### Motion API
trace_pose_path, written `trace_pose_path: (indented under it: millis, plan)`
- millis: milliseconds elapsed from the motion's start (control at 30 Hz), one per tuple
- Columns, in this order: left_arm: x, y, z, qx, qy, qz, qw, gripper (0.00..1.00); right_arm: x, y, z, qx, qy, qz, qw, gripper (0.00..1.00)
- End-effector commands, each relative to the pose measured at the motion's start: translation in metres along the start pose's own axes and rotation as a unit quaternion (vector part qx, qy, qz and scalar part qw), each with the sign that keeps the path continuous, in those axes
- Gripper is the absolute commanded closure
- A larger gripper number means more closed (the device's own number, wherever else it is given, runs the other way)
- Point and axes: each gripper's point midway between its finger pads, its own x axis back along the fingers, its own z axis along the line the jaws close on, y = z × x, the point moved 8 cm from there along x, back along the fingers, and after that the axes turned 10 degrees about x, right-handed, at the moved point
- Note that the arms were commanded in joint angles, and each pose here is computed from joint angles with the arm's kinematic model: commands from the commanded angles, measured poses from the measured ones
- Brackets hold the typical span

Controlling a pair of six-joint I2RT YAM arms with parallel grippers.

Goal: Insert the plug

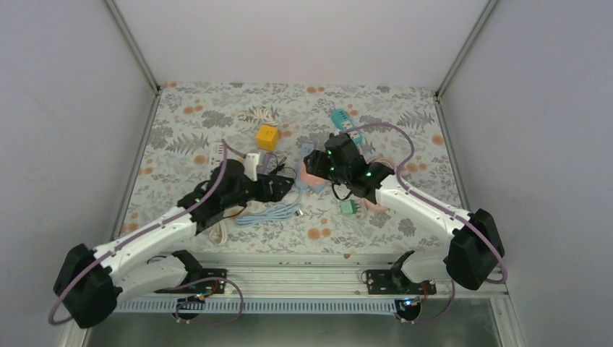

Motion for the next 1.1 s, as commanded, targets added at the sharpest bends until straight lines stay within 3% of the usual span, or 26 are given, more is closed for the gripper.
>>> trace_pose_path:
  millis: [0,100,233,400,533,767,1067]
  plan:
    - [-0.031,-0.008,-0.03,0.022,-0.01,-0.001,1.0,0.01,0.014,0.021,0.034,-0.013,0.124,-0.023,0.992,0.45]
    - [-0.051,-0.016,-0.051,-0.001,0.01,0.008,1.0,0.02,0.021,0.026,0.041,-0.034,0.167,-0.021,0.985,0.45]
    - [-0.055,-0.021,-0.067,-0.021,0.013,-0.021,0.999,0.02,0.028,0.029,0.04,-0.054,0.199,-0.003,0.978,0.45]
    - [-0.045,-0.022,-0.063,0.017,-0.019,-0.058,0.998,0.02,0.031,0.027,0.034,-0.076,0.219,0.014,0.973,0.45]
    - [-0.042,-0.018,-0.065,0.041,-0.032,-0.079,0.996,0.1,0.032,0.023,0.03,-0.094,0.222,0.024,0.97,0.45]
    - [-0.037,-0.007,-0.073,0.046,-0.045,-0.112,0.992,0.14,0.026,0.017,0.025,-0.122,0.211,0.038,0.969,0.47]
    - [-0.054,-0.012,-0.075,0.078,-0.036,-0.074,0.994,0.37,0.021,0.015,0.024,-0.151,0.207,0.045,0.966,0.47]
